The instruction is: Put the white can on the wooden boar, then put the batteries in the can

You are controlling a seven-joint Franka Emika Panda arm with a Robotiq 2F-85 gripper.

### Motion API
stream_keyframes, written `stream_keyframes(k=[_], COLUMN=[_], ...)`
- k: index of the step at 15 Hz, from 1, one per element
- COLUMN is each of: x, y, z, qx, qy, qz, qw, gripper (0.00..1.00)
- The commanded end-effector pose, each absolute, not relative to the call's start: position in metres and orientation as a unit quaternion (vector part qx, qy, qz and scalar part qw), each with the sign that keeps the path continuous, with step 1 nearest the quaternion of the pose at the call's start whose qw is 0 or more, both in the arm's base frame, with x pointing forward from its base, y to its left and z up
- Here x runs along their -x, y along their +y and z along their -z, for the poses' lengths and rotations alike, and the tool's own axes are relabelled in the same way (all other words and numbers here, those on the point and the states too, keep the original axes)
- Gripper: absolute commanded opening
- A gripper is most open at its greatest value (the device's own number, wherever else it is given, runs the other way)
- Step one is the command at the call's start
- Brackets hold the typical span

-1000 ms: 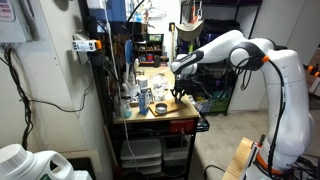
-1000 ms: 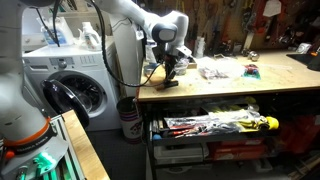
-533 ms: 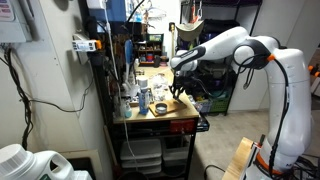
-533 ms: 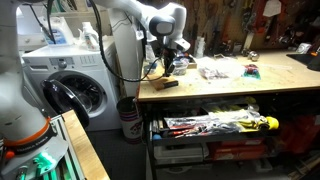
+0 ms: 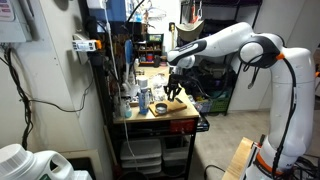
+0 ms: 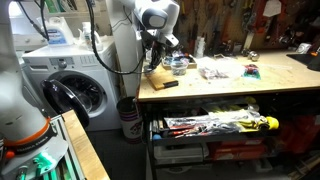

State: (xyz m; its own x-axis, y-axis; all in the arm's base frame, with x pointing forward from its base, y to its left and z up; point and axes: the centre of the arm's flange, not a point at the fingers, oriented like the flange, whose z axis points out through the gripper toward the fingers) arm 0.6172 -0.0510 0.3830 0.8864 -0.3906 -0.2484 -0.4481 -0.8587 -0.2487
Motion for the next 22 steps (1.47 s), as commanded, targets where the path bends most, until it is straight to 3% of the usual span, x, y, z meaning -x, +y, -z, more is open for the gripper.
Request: stream_keyframes(k=[1, 6, 15, 18, 20, 22], x=[-0.609, -0.616, -0.628, -0.631, -0.632, -0.631], y=[-0.027, -0.002, 0.000, 0.000, -0.001, -0.002], z=[-0.379, -0.366, -0.343, -0.339, -0.340, -0.345], qx=[0.954, 0.956, 0.972, 0.974, 0.974, 0.973], qy=[0.207, 0.170, 0.073, 0.057, 0.052, 0.049], qz=[-0.109, -0.091, -0.048, -0.038, -0.033, -0.028], qw=[0.187, 0.222, 0.219, 0.218, 0.218, 0.224], gripper=[0.08, 0.08, 0.08, 0.13, 0.47, 0.61])
